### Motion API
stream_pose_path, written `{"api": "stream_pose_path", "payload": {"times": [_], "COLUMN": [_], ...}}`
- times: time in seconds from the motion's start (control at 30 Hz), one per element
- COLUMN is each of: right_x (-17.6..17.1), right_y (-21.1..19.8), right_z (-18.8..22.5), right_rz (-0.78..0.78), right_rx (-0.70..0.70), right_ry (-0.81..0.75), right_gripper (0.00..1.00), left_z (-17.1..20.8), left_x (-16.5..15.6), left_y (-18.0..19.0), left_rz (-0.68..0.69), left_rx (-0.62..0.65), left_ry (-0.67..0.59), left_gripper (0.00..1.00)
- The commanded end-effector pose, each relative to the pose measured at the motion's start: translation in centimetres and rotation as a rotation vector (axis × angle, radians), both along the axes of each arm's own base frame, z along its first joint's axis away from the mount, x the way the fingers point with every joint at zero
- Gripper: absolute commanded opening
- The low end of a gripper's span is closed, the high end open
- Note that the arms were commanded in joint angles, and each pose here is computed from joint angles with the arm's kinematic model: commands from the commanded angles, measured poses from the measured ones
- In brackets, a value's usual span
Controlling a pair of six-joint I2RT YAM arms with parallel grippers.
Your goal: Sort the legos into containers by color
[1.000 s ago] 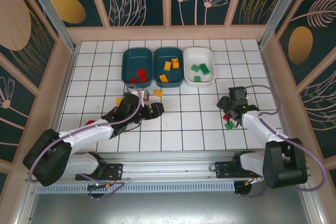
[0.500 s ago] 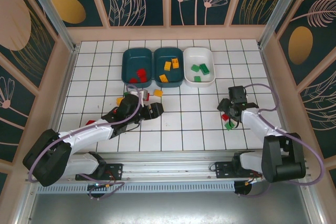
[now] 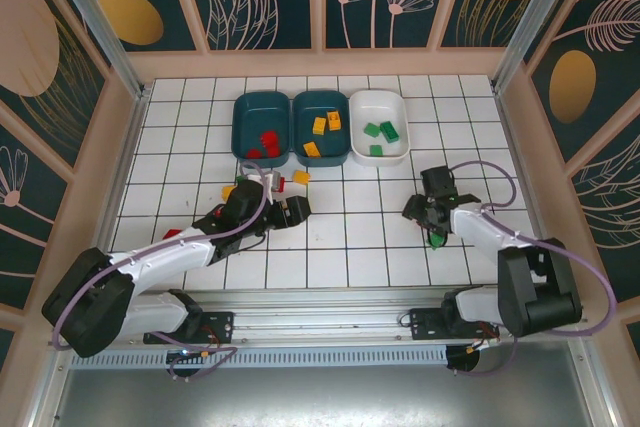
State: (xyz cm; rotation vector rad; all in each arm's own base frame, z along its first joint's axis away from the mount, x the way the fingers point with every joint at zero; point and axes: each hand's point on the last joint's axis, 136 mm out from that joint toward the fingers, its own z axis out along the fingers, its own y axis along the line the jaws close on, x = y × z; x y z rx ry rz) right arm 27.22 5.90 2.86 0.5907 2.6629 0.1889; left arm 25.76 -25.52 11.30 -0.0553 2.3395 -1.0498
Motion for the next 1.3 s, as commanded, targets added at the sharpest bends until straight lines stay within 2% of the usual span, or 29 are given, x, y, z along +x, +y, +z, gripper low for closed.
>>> {"api": "stream_pose_path", "payload": {"times": [0.0,0.2,0.47,0.57,0.7,0.9,1.03,1.17,1.27], "right_x": [1.9,2.8,2.1,1.6,1.2,0.8,0.8,1.5,2.3], "right_y": [2.3,4.4,3.2,2.4,3.7,4.7,4.9,4.9,5.6], "right_z": [0.7,1.6,3.6,2.8,1.5,-0.8,-1.4,-0.5,0.5], "right_rz": [0.038,0.084,0.113,0.126,0.237,0.309,0.312,0.306,0.321], "right_rx": [0.027,0.027,-0.032,-0.077,-0.041,-0.023,-0.037,-0.067,-0.06], "right_ry": [-0.033,-0.06,-0.12,-0.083,-0.043,0.037,0.055,0.014,-0.018], "right_gripper": [0.66,0.66,0.65,0.72,0.81,0.81,0.73,0.52,0.44], "left_z": [0.1,0.0,-0.4,-0.4,-0.4,-0.5,-0.6,-0.6,-0.4], "left_x": [-0.2,-0.2,-0.1,-0.1,0.0,-0.2,-0.2,-0.1,0.1], "left_y": [0.4,0.6,0.4,0.2,0.2,0.4,0.6,1.0,1.5], "left_rz": [0.006,0.016,0.008,0.001,-0.001,0.004,0.01,0.025,0.047], "left_rx": [0.021,0.02,0.024,0.021,0.023,0.028,0.031,0.048,0.067], "left_ry": [-0.013,-0.014,-0.01,-0.008,-0.009,-0.007,-0.006,-0.01,-0.018], "left_gripper": [0.77,0.78,0.78,0.78,0.77,0.78,0.78,0.78,0.78]}}
